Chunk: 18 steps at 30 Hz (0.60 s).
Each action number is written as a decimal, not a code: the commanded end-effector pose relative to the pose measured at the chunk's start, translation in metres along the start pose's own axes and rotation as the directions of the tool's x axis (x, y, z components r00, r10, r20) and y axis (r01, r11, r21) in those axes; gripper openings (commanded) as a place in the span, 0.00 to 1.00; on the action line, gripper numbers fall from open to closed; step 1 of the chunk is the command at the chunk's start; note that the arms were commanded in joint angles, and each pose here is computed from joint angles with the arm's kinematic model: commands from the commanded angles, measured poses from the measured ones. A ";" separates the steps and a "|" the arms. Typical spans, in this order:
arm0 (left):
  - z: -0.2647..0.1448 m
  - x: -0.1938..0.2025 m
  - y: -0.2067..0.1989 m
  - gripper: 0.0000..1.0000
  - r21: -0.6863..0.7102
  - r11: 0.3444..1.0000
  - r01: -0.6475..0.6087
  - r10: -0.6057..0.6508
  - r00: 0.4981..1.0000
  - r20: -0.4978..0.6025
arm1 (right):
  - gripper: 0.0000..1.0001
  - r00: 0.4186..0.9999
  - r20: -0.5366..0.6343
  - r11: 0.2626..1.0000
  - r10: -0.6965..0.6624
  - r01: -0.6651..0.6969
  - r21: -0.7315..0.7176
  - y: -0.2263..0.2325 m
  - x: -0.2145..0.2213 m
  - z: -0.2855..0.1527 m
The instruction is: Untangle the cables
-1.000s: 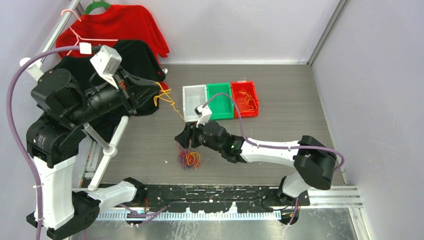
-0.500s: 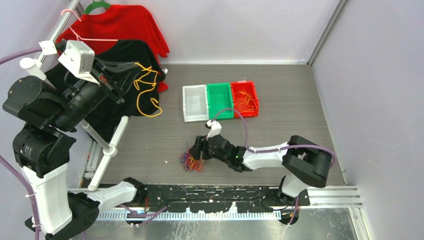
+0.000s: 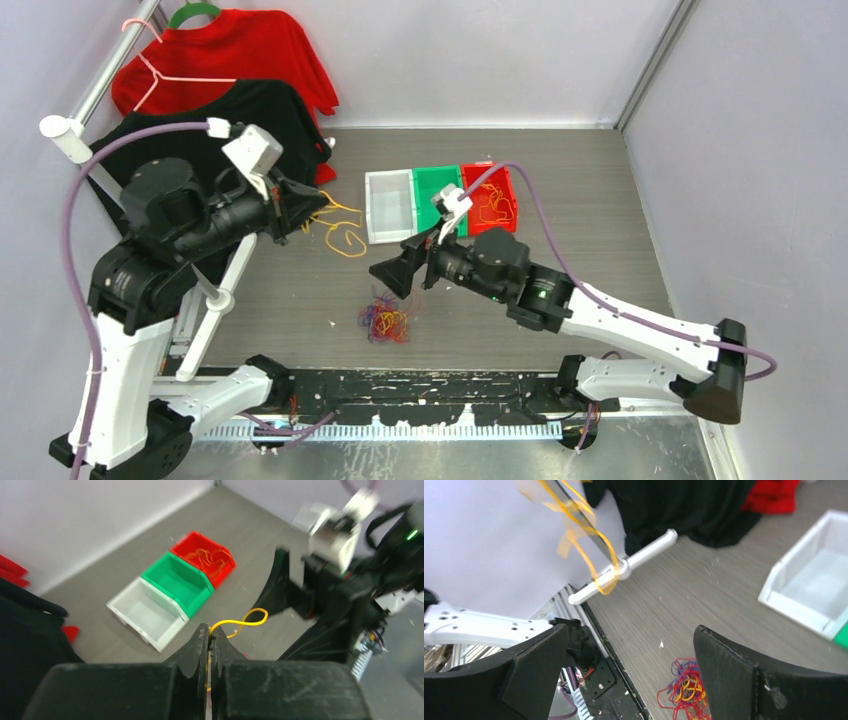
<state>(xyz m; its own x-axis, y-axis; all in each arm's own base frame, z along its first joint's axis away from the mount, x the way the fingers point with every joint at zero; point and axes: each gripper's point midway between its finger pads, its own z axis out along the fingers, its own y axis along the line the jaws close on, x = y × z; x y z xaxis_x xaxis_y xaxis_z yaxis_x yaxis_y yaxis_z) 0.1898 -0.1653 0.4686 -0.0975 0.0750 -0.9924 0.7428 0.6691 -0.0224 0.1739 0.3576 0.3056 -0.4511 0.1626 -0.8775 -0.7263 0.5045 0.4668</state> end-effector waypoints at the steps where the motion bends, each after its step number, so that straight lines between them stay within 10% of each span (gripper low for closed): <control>1: -0.003 0.020 -0.025 0.00 0.132 0.990 0.049 -0.042 0.998 -0.057 | 1.00 0.988 0.021 0.980 -0.150 0.151 -0.127 0.029 -0.026 -0.020; 18: -0.005 0.048 -0.062 0.00 0.300 0.924 0.235 -0.193 0.967 -0.163 | 0.87 0.938 0.238 0.909 -0.251 0.312 -0.275 0.072 -0.067 0.010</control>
<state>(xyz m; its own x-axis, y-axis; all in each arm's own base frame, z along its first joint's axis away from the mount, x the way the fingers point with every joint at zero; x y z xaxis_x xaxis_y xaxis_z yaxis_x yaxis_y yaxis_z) 0.1506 -0.1910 0.4160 -0.3178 0.0975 -0.9431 0.8397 0.4909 -0.2322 0.1604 0.3860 0.3349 -0.2529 0.0681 -0.9651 -0.9031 0.3413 0.2607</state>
